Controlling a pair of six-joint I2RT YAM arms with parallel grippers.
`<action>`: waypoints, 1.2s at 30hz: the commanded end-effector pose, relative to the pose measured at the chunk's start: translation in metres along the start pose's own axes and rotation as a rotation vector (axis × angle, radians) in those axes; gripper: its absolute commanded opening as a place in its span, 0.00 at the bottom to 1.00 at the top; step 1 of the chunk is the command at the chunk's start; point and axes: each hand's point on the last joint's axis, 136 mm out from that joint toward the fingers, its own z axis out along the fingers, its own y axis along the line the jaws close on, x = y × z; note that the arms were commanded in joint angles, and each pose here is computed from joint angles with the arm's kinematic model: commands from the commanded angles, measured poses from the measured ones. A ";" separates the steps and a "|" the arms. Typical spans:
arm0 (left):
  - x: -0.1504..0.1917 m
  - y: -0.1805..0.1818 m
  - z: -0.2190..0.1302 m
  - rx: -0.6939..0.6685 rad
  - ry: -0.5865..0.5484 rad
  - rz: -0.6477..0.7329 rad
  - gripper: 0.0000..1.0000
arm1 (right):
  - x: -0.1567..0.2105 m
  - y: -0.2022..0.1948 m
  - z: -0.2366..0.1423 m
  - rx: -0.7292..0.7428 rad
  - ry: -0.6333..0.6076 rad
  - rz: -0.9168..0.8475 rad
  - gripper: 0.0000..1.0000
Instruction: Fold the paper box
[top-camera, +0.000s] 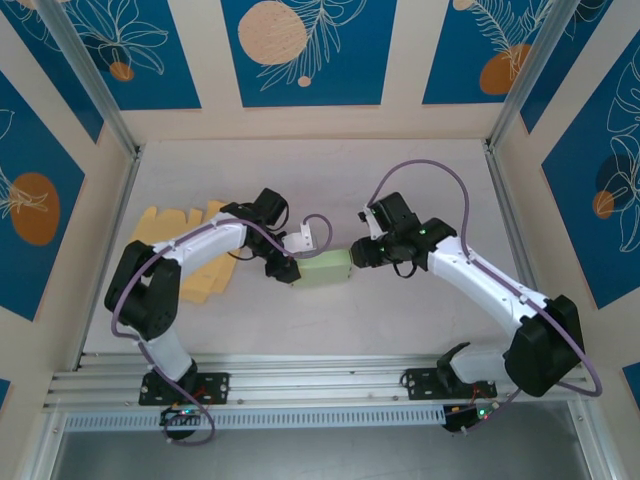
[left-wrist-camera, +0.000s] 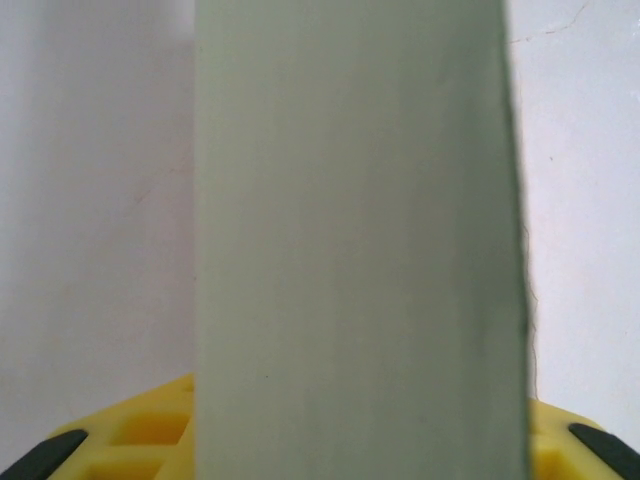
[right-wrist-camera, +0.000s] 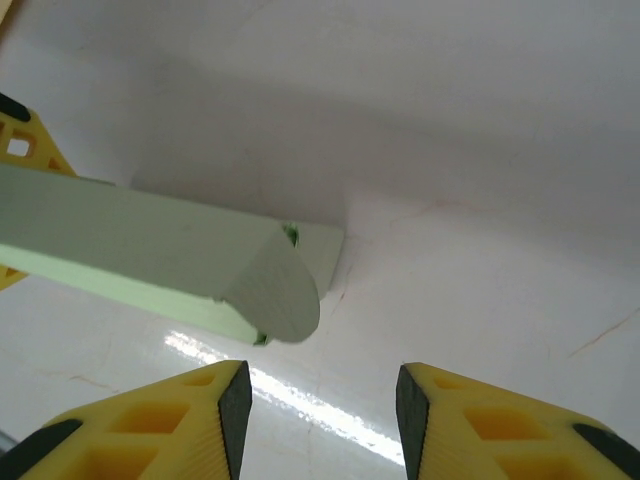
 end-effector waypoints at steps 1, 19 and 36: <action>-0.002 0.000 0.000 0.031 -0.013 0.016 0.36 | -0.020 0.007 -0.001 -0.014 -0.057 -0.071 0.45; 0.002 0.007 0.005 0.018 -0.016 0.009 0.39 | -0.023 0.012 0.026 -0.054 -0.033 -0.047 0.20; 0.003 0.015 0.007 -0.018 0.001 0.001 0.33 | -0.040 0.037 0.009 -0.164 -0.029 0.088 0.00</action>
